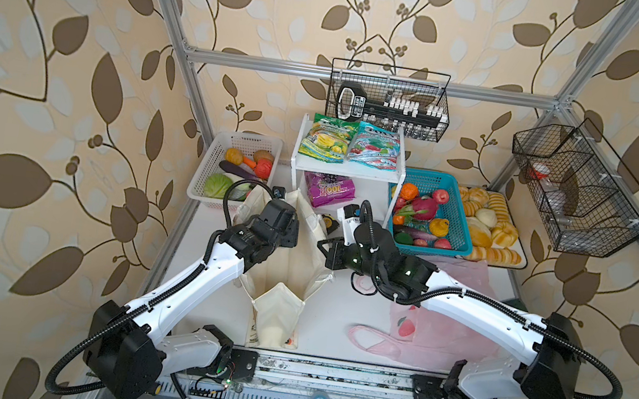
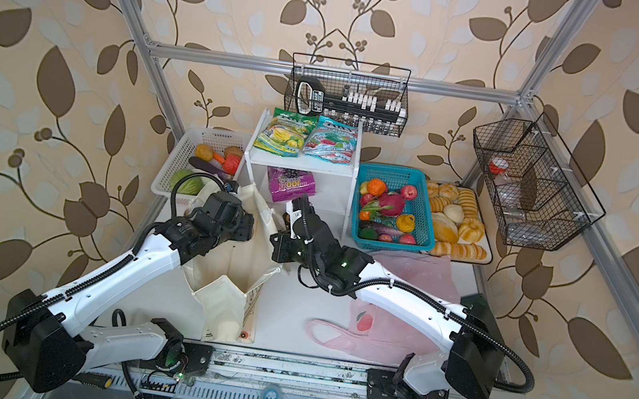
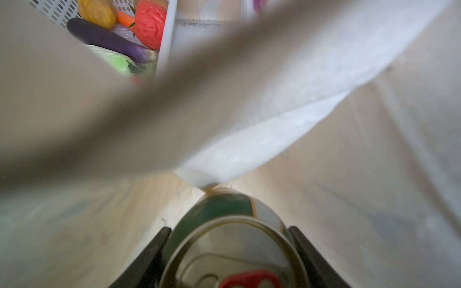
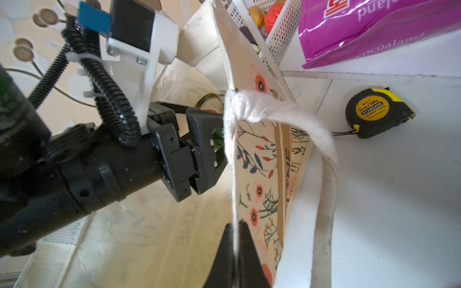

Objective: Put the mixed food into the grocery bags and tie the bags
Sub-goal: 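Lower the can into the tote with the left gripper while right holds the handle, then release the handle and reach the right gripper to grasp the purple candy bag, then pull the purple candy bag out of the shelf with the right gripper, then carry the purple candy bag over the tote and lower it inside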

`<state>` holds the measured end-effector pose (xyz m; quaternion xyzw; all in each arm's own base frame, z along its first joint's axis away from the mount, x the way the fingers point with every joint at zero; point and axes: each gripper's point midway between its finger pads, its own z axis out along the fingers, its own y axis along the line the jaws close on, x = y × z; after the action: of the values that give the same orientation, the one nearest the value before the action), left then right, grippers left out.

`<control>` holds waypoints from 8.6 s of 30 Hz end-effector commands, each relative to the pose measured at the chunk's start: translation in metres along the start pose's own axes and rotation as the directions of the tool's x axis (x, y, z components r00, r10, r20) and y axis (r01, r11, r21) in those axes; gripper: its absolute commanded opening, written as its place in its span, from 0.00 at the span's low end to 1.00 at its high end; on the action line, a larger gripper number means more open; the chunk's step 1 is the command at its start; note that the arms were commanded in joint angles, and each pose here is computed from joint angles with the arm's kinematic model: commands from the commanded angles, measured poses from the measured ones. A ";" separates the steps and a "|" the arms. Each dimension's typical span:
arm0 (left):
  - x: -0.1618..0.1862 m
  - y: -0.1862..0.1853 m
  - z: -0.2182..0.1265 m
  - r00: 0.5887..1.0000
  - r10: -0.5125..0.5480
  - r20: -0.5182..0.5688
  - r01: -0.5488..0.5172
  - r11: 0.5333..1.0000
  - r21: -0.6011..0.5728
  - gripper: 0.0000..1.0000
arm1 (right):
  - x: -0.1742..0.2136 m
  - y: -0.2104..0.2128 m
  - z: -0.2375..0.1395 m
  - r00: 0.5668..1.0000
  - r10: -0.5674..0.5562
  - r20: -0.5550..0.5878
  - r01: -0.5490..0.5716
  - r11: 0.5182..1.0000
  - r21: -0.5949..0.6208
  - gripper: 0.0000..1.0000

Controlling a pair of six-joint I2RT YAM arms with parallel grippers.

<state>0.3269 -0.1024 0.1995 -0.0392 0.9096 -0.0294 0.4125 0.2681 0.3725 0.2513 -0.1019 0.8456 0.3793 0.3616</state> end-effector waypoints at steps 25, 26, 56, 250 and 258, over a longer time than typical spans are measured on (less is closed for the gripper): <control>0.031 0.011 0.067 0.998 0.001 0.063 0.005 0.995 -0.098 0.34 | -0.013 0.022 -0.009 0.997 0.059 0.056 -0.054 0.994 -0.092 0.05; 0.032 0.010 0.069 0.998 -0.001 0.059 0.007 0.995 -0.097 0.35 | -0.013 0.022 -0.009 0.997 0.061 0.056 -0.056 0.994 -0.094 0.05; 0.034 0.007 0.060 0.999 0.019 -0.031 -0.022 0.996 -0.089 0.82 | -0.007 0.018 -0.005 0.996 0.064 0.055 -0.059 0.995 -0.084 0.09; 0.031 0.072 -0.157 0.971 -0.237 -0.016 0.237 0.971 -0.013 0.36 | -0.104 0.122 -0.114 0.949 -0.242 0.203 0.274 0.951 -0.146 0.00; 0.027 0.068 -0.160 0.975 -0.221 0.003 0.221 0.975 0.016 0.12 | -0.062 0.119 -0.034 0.925 -0.379 0.024 0.379 0.925 -0.023 0.00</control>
<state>0.1833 -0.0336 0.2724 -0.1357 0.9056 -0.0757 0.3947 0.2430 0.4165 0.3447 -0.2544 0.8263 0.3151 0.3913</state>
